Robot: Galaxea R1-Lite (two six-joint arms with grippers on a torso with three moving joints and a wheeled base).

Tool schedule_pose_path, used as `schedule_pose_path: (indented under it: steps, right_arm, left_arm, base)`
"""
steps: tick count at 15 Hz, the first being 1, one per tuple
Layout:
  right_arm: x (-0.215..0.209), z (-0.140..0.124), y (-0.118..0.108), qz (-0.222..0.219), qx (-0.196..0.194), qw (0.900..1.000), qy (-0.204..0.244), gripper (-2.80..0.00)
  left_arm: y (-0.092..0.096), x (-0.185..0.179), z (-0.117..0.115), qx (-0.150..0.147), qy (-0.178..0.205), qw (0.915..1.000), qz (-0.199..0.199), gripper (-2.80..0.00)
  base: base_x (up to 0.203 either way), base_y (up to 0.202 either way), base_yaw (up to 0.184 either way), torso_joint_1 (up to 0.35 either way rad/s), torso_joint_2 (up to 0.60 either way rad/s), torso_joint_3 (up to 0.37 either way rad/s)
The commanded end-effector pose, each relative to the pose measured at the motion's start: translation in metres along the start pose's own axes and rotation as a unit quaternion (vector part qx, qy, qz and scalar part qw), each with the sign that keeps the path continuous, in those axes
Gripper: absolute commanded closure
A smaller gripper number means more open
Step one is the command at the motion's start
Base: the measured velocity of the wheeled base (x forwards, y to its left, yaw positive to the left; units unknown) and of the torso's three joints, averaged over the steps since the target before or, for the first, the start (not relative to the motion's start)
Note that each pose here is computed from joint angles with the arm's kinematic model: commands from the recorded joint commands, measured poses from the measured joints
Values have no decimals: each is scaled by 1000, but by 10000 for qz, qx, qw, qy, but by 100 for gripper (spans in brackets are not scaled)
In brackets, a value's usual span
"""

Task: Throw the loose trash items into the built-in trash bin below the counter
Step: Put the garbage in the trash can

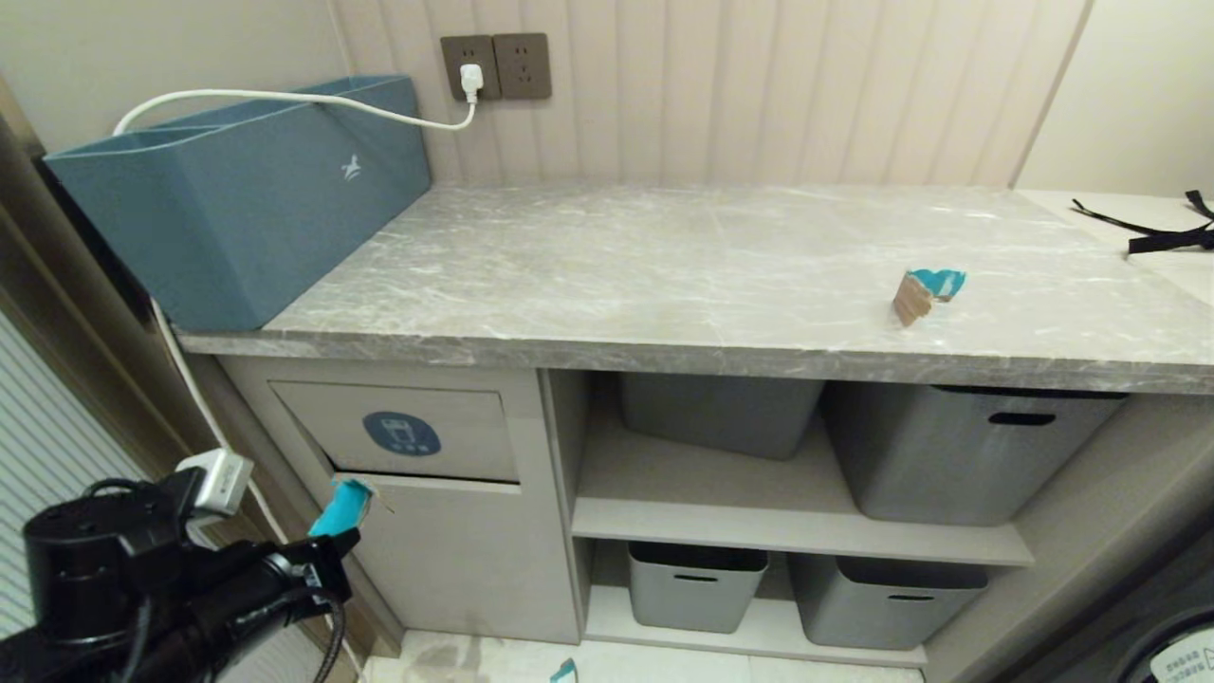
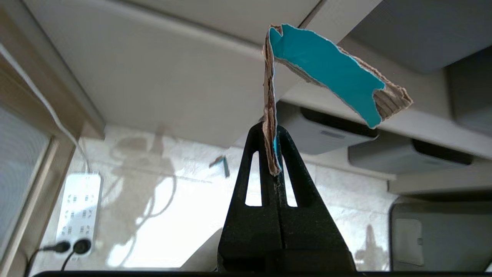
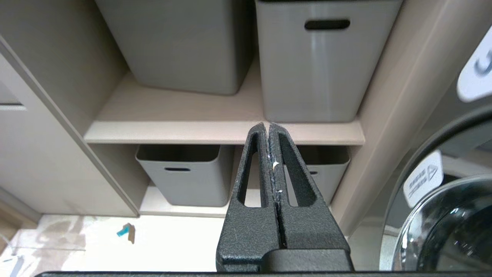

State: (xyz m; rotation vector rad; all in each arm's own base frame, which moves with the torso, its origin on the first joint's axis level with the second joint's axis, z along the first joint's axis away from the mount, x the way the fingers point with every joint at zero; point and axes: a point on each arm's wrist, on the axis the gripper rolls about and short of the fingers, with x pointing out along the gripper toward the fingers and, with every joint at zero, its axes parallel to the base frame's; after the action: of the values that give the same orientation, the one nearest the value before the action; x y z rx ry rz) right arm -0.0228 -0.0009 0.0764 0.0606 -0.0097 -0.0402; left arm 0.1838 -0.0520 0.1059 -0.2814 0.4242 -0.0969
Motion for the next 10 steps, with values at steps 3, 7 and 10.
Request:
schedule_pose_path:
  steps: [3, 7, 10]
  right_arm:
    - [0, 0, 0, -2, 4, 10000, 4, 0]
    - [0, 0, 0, 2, 5, 10000, 4, 0]
    - [0, 0, 0, -5, -3, 10000, 4, 0]
  left_arm:
    - [16, 27, -9, -85, 351, 9982, 483, 0]
    - [24, 67, -18, -38, 237, 9981, 575, 0]
    - [23, 92, -18, 316, -376, 9981, 379, 0]
  base:
    - [0, 0, 0, -207, 490, 285]
    - [0, 0, 0, -186, 475, 290]
    - [0, 0, 0, -170, 463, 298]
